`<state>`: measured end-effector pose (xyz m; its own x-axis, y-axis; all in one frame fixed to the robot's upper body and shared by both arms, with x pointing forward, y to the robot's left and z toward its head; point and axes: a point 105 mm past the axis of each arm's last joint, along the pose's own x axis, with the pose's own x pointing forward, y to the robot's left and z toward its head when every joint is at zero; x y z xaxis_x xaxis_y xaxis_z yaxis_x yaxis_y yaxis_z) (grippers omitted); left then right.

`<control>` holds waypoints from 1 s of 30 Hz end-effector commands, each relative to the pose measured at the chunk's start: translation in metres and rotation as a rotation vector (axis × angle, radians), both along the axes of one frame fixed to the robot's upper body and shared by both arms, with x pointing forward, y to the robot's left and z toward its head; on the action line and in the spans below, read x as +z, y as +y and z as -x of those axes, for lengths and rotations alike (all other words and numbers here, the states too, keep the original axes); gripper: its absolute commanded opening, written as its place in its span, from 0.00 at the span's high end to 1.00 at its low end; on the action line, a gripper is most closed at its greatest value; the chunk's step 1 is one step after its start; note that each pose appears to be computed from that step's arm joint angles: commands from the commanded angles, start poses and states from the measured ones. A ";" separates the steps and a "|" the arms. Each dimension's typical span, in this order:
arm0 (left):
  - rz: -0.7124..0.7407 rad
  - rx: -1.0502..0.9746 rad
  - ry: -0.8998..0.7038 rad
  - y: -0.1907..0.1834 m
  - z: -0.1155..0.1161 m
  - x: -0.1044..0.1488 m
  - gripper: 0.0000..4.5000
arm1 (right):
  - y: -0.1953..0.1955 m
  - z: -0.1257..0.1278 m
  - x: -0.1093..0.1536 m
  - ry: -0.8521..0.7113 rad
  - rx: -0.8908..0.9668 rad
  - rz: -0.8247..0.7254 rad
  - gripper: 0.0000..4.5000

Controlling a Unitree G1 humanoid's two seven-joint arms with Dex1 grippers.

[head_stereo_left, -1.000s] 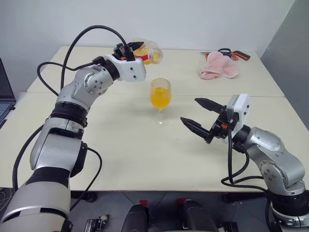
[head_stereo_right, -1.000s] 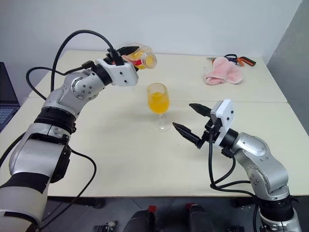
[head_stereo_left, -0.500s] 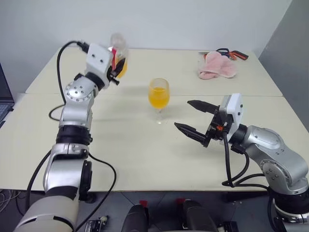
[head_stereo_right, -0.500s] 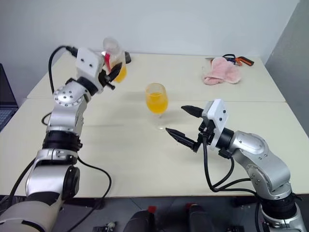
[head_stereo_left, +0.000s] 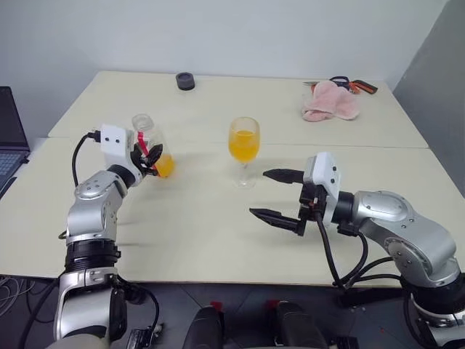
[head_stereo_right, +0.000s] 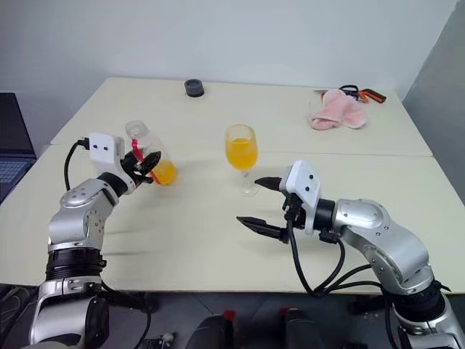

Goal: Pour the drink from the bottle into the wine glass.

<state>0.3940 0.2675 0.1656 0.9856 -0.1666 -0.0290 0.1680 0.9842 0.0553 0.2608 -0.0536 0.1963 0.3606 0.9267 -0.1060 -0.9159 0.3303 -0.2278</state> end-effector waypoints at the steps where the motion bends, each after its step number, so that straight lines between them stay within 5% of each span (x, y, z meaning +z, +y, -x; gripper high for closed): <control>1: 0.001 0.023 -0.050 0.010 0.005 0.015 0.64 | 0.004 0.004 0.008 -0.052 0.036 -0.010 0.00; 5: -0.048 0.028 -0.024 0.013 0.005 0.005 0.64 | 0.006 0.003 0.008 -0.056 0.044 -0.011 0.00; 14: -0.072 0.011 -0.048 0.009 0.006 0.004 0.00 | 0.008 0.003 0.014 -0.060 0.050 -0.010 0.00; 20: -0.131 0.010 -0.080 0.009 0.013 0.003 0.00 | 0.007 0.003 0.015 -0.028 0.041 -0.039 0.00; 30: -0.167 0.044 -0.110 0.014 0.036 -0.013 0.00 | -0.017 -0.005 -0.029 -0.018 -0.150 -0.093 0.00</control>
